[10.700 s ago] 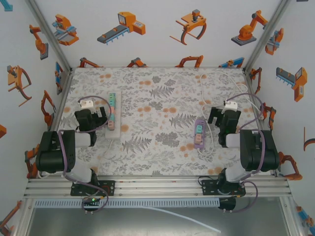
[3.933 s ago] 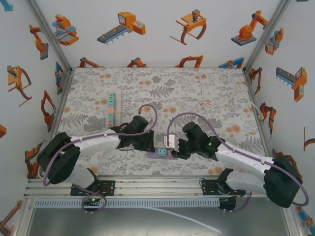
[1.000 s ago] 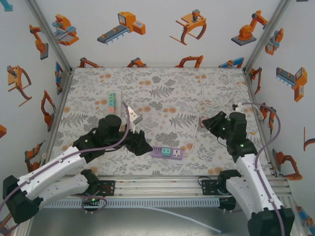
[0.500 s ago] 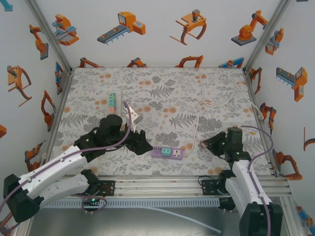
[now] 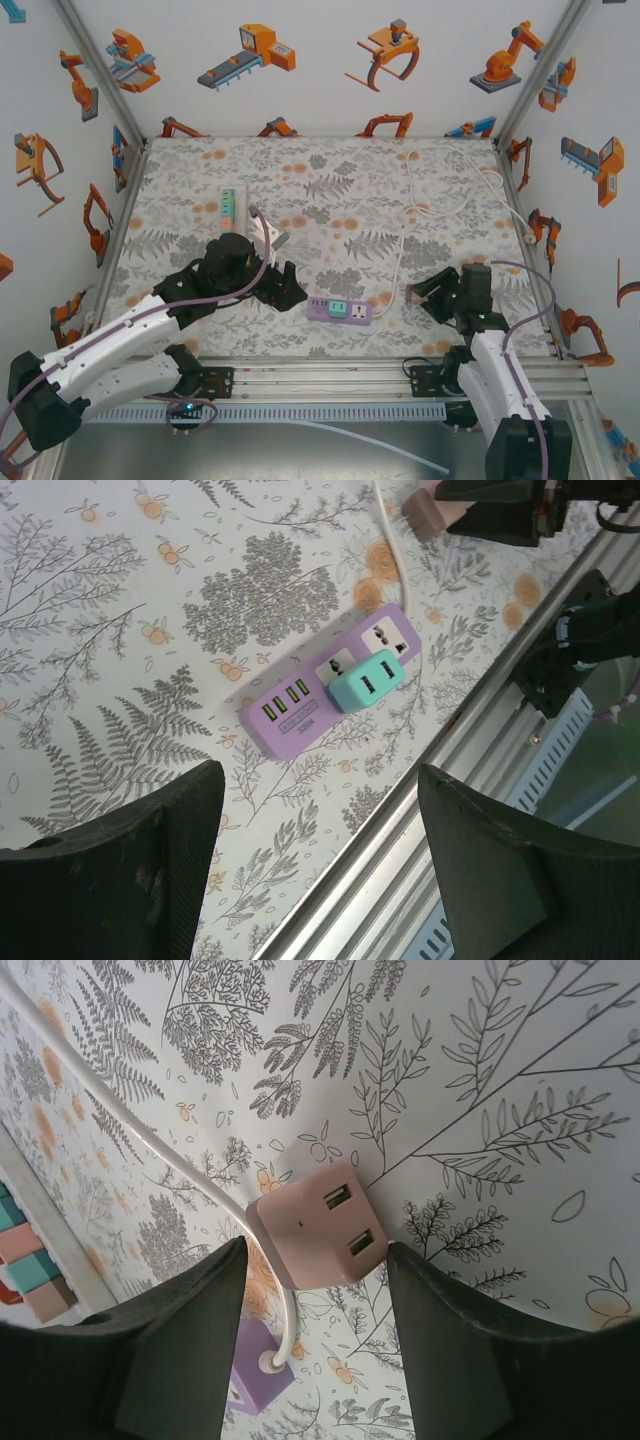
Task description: Pull the plug off the socket
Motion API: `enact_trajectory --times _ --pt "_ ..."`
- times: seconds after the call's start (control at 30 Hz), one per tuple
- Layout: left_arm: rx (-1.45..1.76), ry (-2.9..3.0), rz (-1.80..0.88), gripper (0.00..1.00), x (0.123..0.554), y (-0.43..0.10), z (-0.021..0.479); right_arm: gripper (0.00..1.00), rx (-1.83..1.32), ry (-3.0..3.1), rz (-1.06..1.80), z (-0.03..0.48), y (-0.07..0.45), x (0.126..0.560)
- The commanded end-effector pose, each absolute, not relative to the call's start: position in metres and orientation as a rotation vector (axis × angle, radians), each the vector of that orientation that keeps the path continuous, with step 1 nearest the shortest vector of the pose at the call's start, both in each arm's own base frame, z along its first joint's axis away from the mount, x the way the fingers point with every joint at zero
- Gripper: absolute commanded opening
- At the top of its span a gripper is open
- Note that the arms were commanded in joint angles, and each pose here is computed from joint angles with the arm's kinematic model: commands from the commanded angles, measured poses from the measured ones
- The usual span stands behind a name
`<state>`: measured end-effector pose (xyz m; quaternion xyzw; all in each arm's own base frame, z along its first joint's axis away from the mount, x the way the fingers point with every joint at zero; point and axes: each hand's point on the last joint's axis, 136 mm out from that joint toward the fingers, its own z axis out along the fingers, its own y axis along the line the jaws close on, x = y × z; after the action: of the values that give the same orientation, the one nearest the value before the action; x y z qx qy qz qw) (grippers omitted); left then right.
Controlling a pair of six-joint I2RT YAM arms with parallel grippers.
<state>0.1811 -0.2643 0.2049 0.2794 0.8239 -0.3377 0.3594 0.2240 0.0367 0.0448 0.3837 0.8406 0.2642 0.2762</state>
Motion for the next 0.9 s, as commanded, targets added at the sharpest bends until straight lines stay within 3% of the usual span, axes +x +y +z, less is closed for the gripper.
enact_trajectory --times 0.0,0.23,0.47,0.63,0.87 --pt "0.663 2.179 -0.805 0.72 0.188 -0.256 0.193 0.57 1.048 2.257 0.625 0.051 0.026 0.219" --pt "0.494 2.295 -0.731 0.71 0.204 -0.246 0.172 0.6 0.652 2.198 0.645 0.126 0.042 0.244" --pt "0.429 2.366 -0.776 0.71 0.208 -0.255 0.155 0.6 -0.169 2.116 0.535 0.199 0.126 0.247" --pt "0.399 2.412 -0.796 0.7 0.209 -0.257 0.145 0.6 -0.703 1.973 0.554 0.209 0.197 0.224" --pt "0.409 2.452 -0.821 0.7 0.207 -0.26 0.133 0.56 -1.298 1.758 0.638 0.182 0.261 0.17"
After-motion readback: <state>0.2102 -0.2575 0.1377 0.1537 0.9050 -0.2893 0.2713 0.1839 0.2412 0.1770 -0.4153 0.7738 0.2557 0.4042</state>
